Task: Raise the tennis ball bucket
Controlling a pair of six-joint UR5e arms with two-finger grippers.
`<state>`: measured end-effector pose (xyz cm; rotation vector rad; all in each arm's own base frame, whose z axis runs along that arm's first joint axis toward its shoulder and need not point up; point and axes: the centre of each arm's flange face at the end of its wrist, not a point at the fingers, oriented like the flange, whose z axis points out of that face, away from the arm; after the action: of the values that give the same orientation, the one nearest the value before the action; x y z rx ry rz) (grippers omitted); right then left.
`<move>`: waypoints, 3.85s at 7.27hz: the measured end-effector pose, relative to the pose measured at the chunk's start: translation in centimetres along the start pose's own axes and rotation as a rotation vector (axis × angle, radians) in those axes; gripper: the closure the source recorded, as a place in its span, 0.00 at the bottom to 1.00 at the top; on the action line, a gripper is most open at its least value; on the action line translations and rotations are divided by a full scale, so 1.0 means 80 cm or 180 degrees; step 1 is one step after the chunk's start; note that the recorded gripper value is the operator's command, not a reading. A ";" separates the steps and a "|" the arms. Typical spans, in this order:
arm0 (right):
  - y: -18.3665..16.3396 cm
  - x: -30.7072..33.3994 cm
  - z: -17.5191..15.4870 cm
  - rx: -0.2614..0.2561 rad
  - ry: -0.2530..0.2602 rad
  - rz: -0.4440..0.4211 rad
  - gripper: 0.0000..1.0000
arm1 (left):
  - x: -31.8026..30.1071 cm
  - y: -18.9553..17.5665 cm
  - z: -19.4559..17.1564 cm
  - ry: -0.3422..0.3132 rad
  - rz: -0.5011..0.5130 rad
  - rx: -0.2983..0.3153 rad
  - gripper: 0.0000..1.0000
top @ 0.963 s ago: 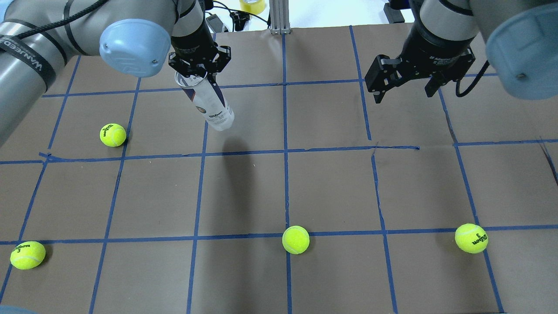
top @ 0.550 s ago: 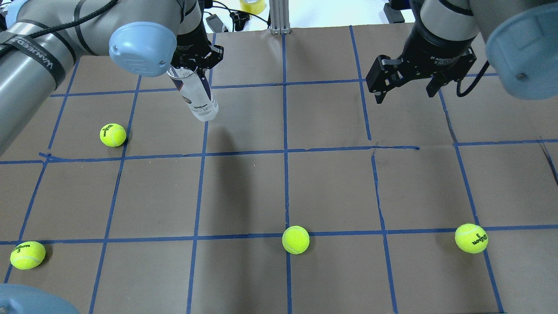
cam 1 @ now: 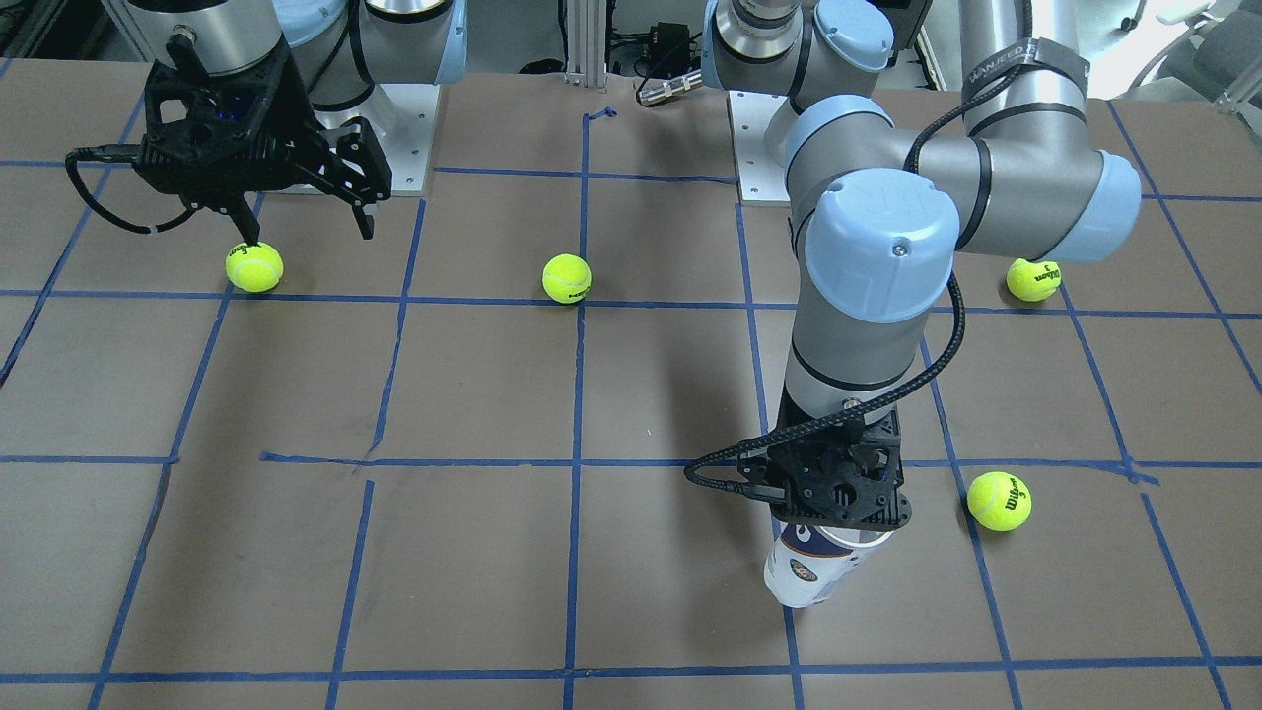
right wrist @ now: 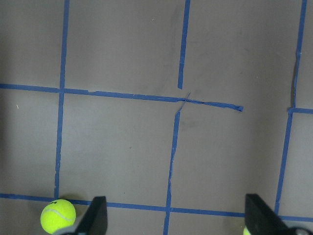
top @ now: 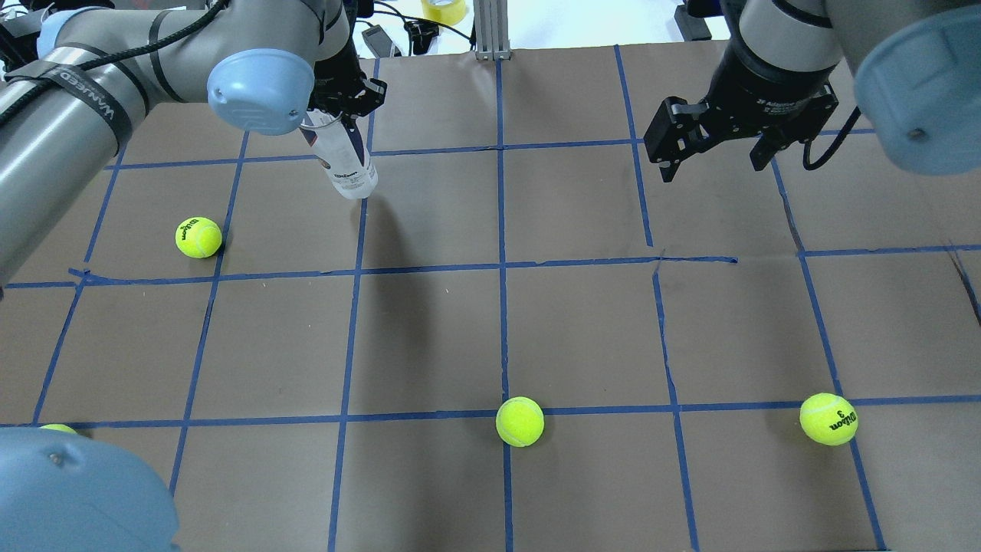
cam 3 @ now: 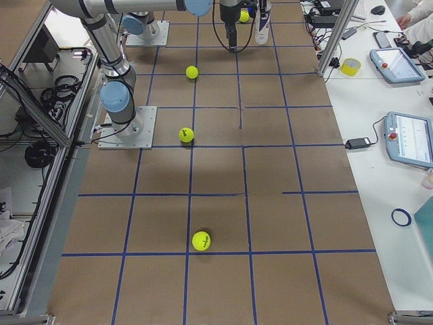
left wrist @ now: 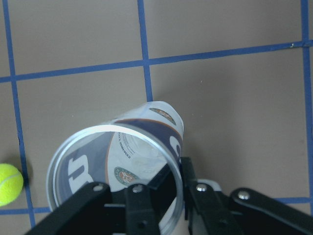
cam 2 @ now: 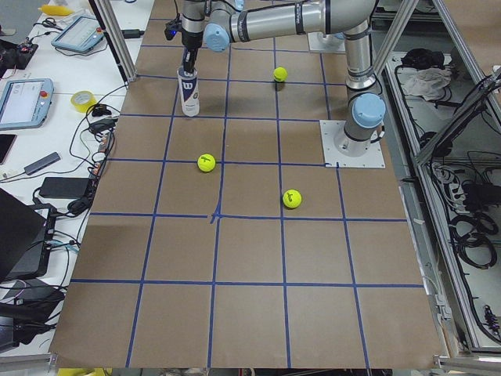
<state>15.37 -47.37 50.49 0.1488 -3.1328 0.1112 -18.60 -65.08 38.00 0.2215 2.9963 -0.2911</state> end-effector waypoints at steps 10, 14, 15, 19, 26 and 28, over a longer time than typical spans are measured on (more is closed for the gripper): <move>-0.001 0.002 0.001 -0.0009 0.0006 0.0004 0.00 | 0.064 0.015 0.013 0.0325 -0.0179 -0.0102 0.00; -0.001 0.002 0.002 -0.0014 0.0007 0.0005 0.00 | 0.063 0.019 -0.010 0.0340 -0.0200 -0.0016 0.00; -0.001 0.002 0.002 -0.0015 0.0007 0.0006 0.00 | 0.061 0.018 -0.033 0.0347 -0.0202 0.0076 0.00; -0.001 0.002 0.001 -0.0008 0.0006 0.0005 0.00 | 0.058 0.078 -0.162 0.0554 -0.0143 -0.0162 0.00; -0.002 0.002 0.002 -0.0008 0.0005 0.0007 0.00 | -0.012 0.177 -0.237 0.0508 -0.0067 -0.0275 0.00; -0.002 0.002 0.002 -0.0010 0.0005 0.0007 0.00 | -0.032 0.173 -0.236 0.0478 -0.0020 -0.0219 0.00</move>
<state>15.21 -47.52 50.34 0.1450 -3.1314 0.1064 -15.92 -48.21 54.20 0.2371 3.1492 -0.1791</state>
